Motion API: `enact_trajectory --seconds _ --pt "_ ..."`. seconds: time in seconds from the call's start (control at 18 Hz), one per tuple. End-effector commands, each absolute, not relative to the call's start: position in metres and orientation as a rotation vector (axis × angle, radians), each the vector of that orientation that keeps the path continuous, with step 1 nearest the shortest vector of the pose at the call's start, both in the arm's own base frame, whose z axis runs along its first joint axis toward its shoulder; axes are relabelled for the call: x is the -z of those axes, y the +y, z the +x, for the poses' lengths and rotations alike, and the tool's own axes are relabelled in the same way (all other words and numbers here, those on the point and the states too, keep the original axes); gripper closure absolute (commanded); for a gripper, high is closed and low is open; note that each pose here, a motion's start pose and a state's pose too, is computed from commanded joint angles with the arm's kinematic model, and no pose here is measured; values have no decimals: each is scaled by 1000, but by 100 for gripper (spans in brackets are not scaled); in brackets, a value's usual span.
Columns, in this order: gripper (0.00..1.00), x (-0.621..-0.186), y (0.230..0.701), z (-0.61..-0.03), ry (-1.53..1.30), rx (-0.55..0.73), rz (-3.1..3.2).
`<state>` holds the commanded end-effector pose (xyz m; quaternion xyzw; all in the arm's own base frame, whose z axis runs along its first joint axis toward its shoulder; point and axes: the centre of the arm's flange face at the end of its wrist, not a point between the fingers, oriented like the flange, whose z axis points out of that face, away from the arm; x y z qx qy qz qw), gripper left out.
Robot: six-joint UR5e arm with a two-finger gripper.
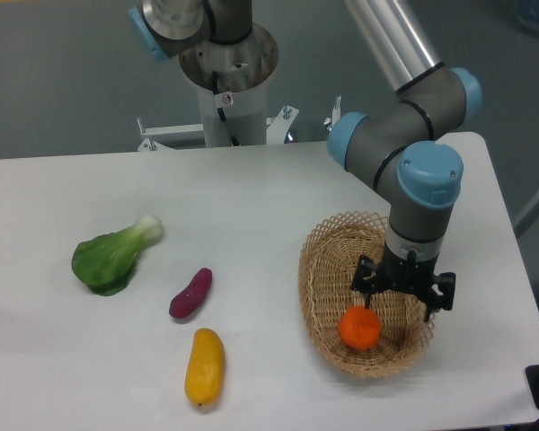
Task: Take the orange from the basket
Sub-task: 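Position the gripper around the orange and close the fingers on it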
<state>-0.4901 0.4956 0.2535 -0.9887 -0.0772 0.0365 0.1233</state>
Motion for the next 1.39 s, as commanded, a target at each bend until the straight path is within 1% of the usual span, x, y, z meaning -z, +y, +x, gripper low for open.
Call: enact_trajectory --seconds 0.17,0.22,0.89,1.06,1.17,1.39 --pt "0 -250 495 -484 -225 -103 -2881" --pt "0 -241 492 -481 -214 -95 -2892" --pt "0 -218 494 -484 -214 -114 -2890" --pt "0 -215 494 -483 -220 -128 -2881" --pt "0 -212 492 -480 -214 -159 -2863" --pt "19 -211 490 -478 -205 -162 -2863"
